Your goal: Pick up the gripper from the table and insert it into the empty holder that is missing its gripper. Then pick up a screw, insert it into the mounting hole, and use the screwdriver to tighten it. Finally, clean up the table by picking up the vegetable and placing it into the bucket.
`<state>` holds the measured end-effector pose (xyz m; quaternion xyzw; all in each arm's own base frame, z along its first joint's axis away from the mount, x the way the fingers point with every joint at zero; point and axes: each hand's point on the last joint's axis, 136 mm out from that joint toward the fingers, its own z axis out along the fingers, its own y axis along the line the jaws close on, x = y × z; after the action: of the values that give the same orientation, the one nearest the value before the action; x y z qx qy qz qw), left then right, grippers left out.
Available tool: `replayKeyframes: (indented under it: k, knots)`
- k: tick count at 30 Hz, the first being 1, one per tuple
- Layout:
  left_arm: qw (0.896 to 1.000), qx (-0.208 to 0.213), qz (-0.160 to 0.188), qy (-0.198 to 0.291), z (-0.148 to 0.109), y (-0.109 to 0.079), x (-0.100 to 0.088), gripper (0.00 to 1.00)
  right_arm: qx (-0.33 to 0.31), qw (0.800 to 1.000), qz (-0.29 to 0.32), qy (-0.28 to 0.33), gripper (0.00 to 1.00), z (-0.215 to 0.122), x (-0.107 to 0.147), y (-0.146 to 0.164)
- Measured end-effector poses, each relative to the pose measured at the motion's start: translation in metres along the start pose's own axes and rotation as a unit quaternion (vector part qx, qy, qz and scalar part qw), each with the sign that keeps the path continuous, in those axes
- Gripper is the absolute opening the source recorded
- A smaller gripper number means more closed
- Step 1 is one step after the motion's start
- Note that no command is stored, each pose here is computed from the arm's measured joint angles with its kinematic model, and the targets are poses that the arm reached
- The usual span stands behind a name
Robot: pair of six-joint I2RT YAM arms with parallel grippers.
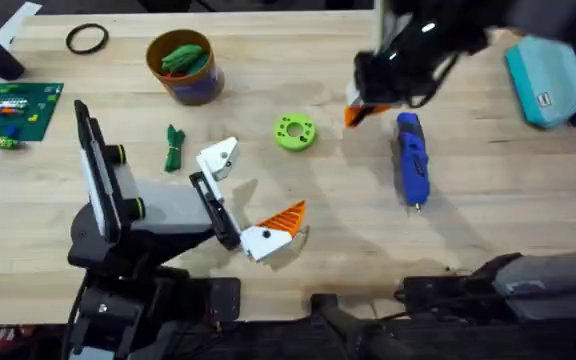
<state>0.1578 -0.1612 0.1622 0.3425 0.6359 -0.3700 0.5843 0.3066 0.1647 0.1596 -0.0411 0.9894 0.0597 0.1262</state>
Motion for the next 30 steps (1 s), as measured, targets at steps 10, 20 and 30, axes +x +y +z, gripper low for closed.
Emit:
replayKeyframes:
  k: [10, 20, 30]
  knots:
    - [1.0, 0.0, 0.0, 0.0, 0.0, 0.0, 0.0, 0.986, -0.059, 0.991, -0.001, -0.116, 0.007, -0.07, -0.017, 0.01]
    - [1.0, 0.0, 0.0, 0.0, 0.0, 0.0, 0.0, 0.988, -0.084, 0.986, -0.024, -0.139, 0.007, -0.073, -0.022, 0.036]
    - [1.0, 0.0, 0.0, 0.0, 0.0, 0.0, 0.0, 0.988, -0.206, 0.962, -0.029, -0.177, 0.007, -0.05, -0.027, 0.072]
